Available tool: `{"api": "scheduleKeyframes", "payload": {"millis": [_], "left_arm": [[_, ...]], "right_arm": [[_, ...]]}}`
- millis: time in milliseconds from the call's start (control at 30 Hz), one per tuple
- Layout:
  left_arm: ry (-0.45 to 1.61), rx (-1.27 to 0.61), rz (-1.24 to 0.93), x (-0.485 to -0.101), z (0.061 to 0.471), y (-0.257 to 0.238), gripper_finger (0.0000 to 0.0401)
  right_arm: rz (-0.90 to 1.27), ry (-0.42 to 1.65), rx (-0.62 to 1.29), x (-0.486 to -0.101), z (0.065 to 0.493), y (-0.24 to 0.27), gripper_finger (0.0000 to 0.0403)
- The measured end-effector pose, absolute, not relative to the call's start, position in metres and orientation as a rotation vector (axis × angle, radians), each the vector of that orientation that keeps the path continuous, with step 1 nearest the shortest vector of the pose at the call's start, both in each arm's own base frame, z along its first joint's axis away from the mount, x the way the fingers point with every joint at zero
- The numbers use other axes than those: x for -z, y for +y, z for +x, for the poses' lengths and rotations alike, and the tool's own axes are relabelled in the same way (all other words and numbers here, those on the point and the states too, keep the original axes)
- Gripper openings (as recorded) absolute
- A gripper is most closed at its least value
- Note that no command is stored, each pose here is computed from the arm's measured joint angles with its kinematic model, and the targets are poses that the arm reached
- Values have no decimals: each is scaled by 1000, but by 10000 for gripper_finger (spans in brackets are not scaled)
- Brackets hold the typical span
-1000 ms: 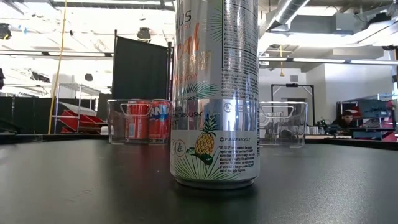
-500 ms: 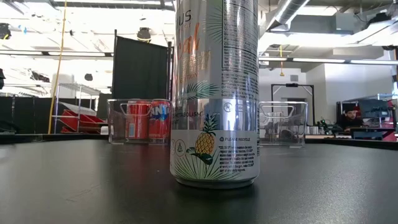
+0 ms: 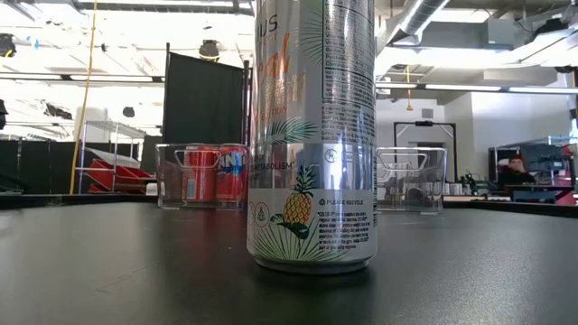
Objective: Sort soda cans
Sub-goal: Put the bottom left white yellow soda can into the right transparent bin
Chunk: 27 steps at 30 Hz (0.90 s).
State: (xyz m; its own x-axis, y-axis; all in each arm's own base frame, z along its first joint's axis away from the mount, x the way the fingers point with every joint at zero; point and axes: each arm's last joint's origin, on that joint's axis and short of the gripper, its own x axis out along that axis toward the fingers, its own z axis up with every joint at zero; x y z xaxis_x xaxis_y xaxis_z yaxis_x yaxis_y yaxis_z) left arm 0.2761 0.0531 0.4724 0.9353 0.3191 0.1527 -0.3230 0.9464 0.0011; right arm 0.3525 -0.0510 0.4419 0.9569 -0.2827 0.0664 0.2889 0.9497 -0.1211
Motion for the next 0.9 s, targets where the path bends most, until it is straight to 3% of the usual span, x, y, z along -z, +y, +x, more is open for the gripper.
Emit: {"api": "scheduleKeyframes", "payload": {"millis": [267,500,900], "left_arm": [[-149,-339,44,-473,274,54,240],[-65,-344,34,-475,266,55,240],[115,-419,-51,-448,274,63,240]], "right_arm": [[29,-7,226,-439,350,-59,291],[295,249,86,-446,330,-78,334],[257,419,159,-473,286,-97,329]]}}
